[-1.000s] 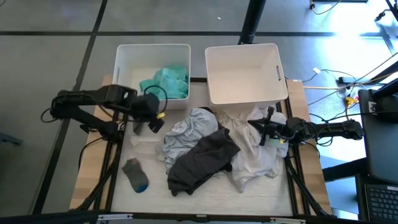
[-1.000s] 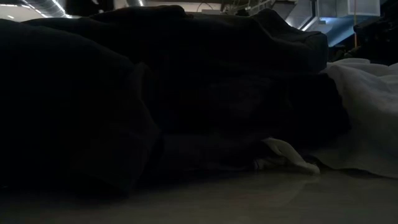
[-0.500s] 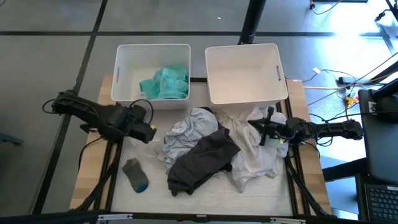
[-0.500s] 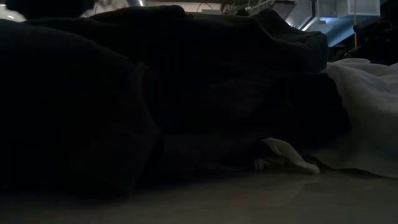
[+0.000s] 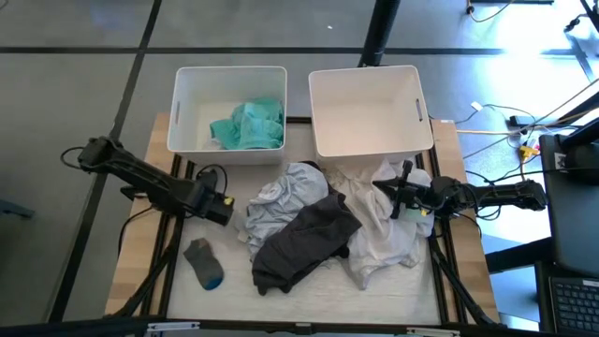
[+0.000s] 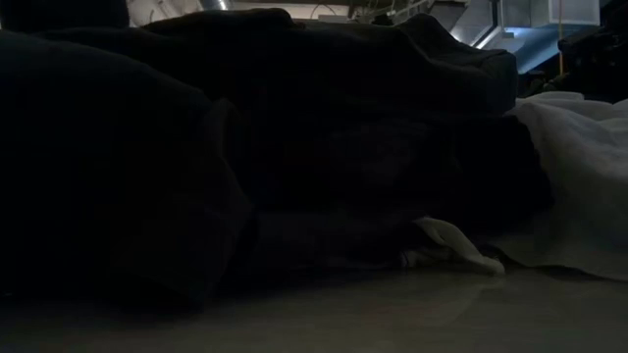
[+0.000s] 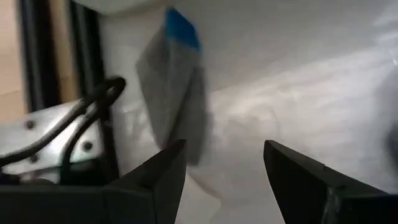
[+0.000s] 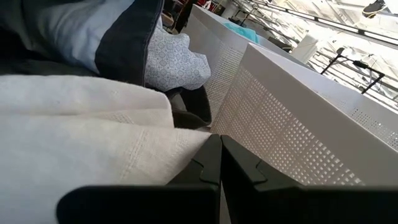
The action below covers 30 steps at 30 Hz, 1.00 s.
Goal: Sort clothes
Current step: Put the gray sock into the left white laundry bin
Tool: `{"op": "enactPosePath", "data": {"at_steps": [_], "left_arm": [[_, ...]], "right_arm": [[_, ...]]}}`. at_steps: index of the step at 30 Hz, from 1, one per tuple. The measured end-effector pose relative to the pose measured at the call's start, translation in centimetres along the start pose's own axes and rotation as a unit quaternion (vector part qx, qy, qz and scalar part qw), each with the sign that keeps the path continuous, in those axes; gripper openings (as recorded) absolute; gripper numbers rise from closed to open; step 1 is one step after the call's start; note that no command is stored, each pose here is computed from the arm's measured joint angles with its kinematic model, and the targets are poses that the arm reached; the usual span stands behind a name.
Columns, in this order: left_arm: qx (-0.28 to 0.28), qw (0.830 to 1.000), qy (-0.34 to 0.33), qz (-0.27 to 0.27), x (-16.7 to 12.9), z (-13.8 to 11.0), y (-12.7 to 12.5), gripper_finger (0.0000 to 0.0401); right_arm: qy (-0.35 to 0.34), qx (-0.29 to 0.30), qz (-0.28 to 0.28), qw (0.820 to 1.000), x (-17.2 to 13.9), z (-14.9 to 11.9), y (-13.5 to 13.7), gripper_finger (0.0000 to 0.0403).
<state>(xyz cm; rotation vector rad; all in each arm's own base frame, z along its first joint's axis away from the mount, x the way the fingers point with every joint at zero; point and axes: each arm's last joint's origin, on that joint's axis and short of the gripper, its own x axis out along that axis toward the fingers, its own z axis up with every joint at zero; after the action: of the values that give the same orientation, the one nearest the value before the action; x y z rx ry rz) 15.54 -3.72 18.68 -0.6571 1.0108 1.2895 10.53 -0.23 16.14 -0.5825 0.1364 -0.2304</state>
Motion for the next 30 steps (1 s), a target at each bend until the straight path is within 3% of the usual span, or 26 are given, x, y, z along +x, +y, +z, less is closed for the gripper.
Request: {"op": "enactPosePath", "data": {"at_steps": [4,9,21,27,30], "left_arm": [[0.006,0.999,-0.043,0.011,0.2,0.2,-0.2,0.0202],[0.024,0.998,-0.04,0.028,1.1,0.5,-0.6,0.0202],[0.102,0.983,0.053,0.141,4.9,0.9,-2.0,0.0202],[0.165,0.973,0.08,0.137,6.4,1.1,-3.0,0.0198],[0.183,0.97,0.083,0.135,6.8,1.2,-3.3,0.0171]], "right_arm": [[0.0,0.0,0.0,1.0,0.0,0.0,0.0,0.001],[0.001,-0.001,0.0,1.0,0.0,0.0,0.0,0.001],[0.001,-0.001,0.001,1.0,0.0,0.0,0.0,0.001],[0.001,-0.001,0.001,1.0,0.0,0.0,0.0,0.001],[0.002,-0.001,0.001,1.0,0.0,0.0,0.0,0.001]]}}
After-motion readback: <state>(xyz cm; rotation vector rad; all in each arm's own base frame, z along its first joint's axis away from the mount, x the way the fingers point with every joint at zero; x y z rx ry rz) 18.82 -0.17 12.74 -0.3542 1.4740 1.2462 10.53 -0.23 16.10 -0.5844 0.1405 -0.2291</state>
